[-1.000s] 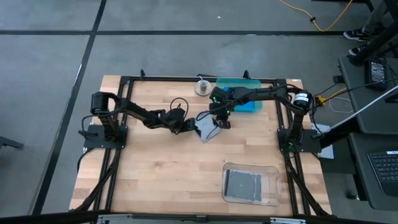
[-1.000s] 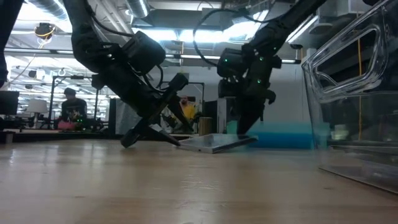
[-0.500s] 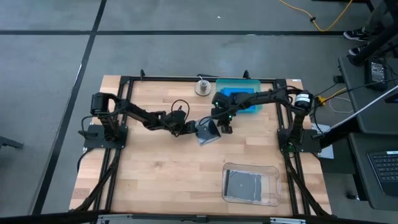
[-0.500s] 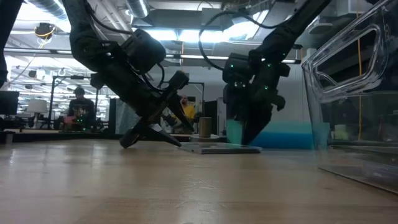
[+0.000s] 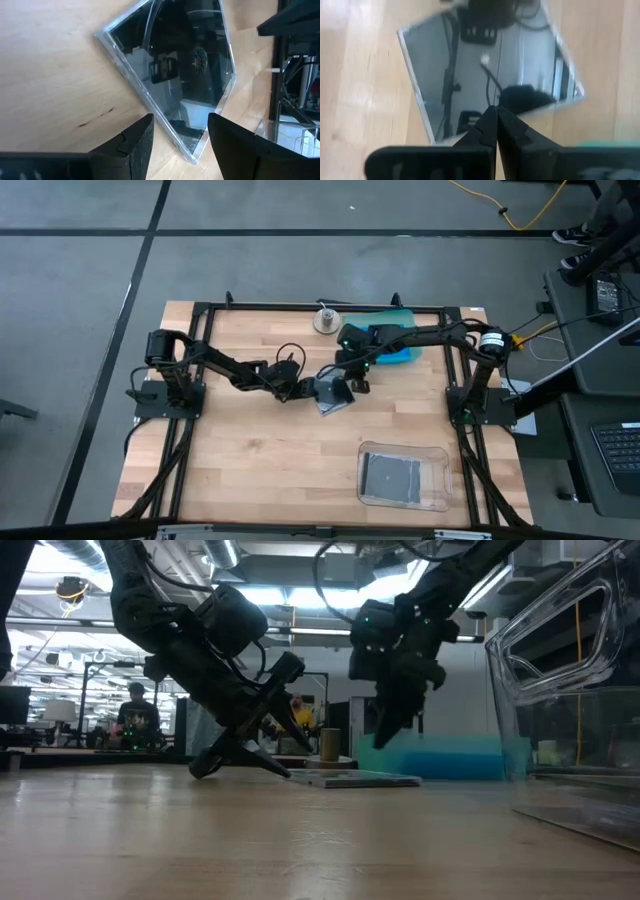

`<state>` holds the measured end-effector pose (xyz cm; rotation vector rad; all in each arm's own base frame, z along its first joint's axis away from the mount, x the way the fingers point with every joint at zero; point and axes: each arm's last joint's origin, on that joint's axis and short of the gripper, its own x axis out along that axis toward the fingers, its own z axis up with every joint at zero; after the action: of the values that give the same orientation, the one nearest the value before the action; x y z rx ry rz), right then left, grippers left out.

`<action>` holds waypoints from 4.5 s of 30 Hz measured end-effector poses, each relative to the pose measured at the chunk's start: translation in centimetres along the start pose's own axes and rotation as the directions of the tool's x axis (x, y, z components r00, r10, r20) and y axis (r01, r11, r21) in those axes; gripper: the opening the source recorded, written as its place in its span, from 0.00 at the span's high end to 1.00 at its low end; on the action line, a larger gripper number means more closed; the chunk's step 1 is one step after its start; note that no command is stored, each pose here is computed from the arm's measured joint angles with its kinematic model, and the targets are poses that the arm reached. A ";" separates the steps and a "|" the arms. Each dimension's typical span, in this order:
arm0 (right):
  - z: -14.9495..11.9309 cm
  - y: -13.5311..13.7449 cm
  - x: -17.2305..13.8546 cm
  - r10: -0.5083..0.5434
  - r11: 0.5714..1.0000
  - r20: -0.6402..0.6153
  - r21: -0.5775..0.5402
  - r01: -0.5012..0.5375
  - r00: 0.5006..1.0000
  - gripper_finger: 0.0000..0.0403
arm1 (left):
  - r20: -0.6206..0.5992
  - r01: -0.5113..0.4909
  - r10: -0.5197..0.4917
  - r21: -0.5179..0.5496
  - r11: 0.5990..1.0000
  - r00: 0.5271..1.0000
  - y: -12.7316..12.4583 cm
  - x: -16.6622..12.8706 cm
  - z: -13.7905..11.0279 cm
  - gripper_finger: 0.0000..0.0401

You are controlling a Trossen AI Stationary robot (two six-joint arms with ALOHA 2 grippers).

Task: Pick & place jewel cases by type
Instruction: Put the black CD case into the transparent bin

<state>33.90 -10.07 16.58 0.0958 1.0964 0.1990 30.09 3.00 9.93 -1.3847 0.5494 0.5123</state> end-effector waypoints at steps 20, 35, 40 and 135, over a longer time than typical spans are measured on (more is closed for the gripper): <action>-2.7 2.4 3.1 -0.104 0.994 -0.177 -0.006 0.105 0.979 0.98 | -0.002 -0.028 0.028 0.003 1.000 1.000 0.6 -0.2 -1.0 0.54; -2.1 2.3 4.2 -0.038 0.999 -0.095 -0.024 0.036 0.995 0.98 | 0.108 -0.051 0.054 -0.022 0.998 0.993 0.9 -0.2 0.2 0.54; -2.1 2.3 4.3 -0.031 0.999 -0.087 -0.021 0.029 0.996 0.98 | 0.114 -0.054 0.057 -0.030 0.998 0.992 1.0 -0.2 0.3 0.54; 1.2 2.0 1.3 0.034 0.991 -0.121 -0.124 -0.049 0.992 0.98 | -0.027 0.140 -0.138 0.250 0.958 0.990 -9.5 -2.2 4.9 0.55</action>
<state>35.35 -7.78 16.39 -0.0073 1.1981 0.3151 34.70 6.71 19.13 -1.1733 0.5019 0.3106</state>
